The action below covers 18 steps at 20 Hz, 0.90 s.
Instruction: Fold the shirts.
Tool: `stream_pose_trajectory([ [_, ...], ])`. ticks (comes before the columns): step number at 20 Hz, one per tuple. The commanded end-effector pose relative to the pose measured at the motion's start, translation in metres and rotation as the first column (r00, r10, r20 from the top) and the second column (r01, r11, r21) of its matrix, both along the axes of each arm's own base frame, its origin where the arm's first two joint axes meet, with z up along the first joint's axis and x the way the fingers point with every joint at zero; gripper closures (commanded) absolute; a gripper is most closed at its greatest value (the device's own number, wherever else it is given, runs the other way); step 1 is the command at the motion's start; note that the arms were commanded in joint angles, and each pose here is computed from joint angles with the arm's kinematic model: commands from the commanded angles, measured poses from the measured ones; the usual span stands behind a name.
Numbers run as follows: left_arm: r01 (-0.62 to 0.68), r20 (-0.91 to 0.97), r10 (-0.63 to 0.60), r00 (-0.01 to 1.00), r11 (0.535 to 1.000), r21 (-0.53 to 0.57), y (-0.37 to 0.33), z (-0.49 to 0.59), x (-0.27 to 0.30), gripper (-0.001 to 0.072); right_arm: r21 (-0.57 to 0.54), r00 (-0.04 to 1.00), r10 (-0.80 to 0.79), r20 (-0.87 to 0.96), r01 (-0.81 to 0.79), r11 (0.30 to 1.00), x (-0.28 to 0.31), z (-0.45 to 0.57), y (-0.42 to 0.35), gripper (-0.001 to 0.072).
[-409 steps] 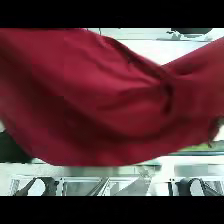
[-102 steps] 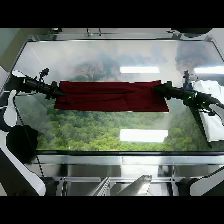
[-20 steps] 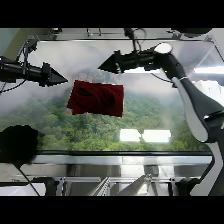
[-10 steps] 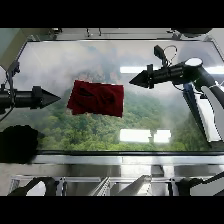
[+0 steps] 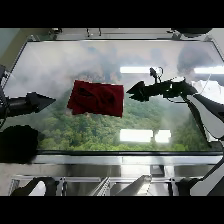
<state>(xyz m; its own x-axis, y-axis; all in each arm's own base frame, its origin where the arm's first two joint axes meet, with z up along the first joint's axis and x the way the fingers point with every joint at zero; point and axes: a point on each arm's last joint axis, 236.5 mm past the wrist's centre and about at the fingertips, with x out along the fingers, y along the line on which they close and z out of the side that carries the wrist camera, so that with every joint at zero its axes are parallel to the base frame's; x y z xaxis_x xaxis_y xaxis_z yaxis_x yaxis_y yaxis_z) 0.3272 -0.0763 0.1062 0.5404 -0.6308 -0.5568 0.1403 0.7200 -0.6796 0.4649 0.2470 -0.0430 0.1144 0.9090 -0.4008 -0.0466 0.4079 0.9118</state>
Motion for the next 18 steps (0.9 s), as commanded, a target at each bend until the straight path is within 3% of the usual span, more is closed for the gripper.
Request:
stream_pose_trajectory([
  [1, -0.03, 0.022, 0.029, 0.999, 0.999, 0.017, 0.006, 0.001, 0.005, 0.0707, -0.067, 1.0, -0.009, 0.017, 0.01, 0.998, 0.002, -0.021, 0.016, 0.0227],
  [3, -0.046, 0.033, 0.045, 0.998, 0.999, 0.022, 0.009, 0.002, 0.009, 0.0706, -0.079, 0.998, 0.034, 0.049, -0.03, 0.996, -0.005, -0.022, 0.03, 0.0227],
  [4, -0.048, 0.039, 0.047, 0.998, 0.999, 0.026, 0.009, 0.002, 0.01, 0.0706, -0.034, 0.999, 0.031, 0.038, -0.03, 0.999, -0.007, -0.013, 0.039, 0.0227],
  [8, -0.037, 0.054, 0.034, 0.998, 0.999, 0.04, 0.01, 0.002, 0.01, 0.0706, 0.276, 1.0, -0.012, -0.026, 0.019, 0.961, -0.003, 0.056, 0.062, 0.0238],
  [9, -0.037, 0.054, 0.035, 0.998, 0.999, 0.04, 0.01, 0.002, 0.01, 0.0706, 0.29, 0.999, 0.023, 0.024, -0.029, 0.957, -0.008, 0.064, 0.06, 0.057],
  [10, -0.037, 0.055, 0.035, 0.998, 0.998, 0.041, 0.01, 0.002, 0.01, 0.0706, 0.296, 0.998, 0.044, 0.047, -0.056, 0.954, -0.012, 0.07, 0.058, 0.067],
  [18, -0.049, 0.062, 0.046, 0.997, 0.998, 0.044, 0.012, 0.003, 0.013, 0.0706, 0.393, 0.999, 0.008, 0.051, -0.027, 0.919, -0.007, 0.084, 0.079, 0.0696],
])
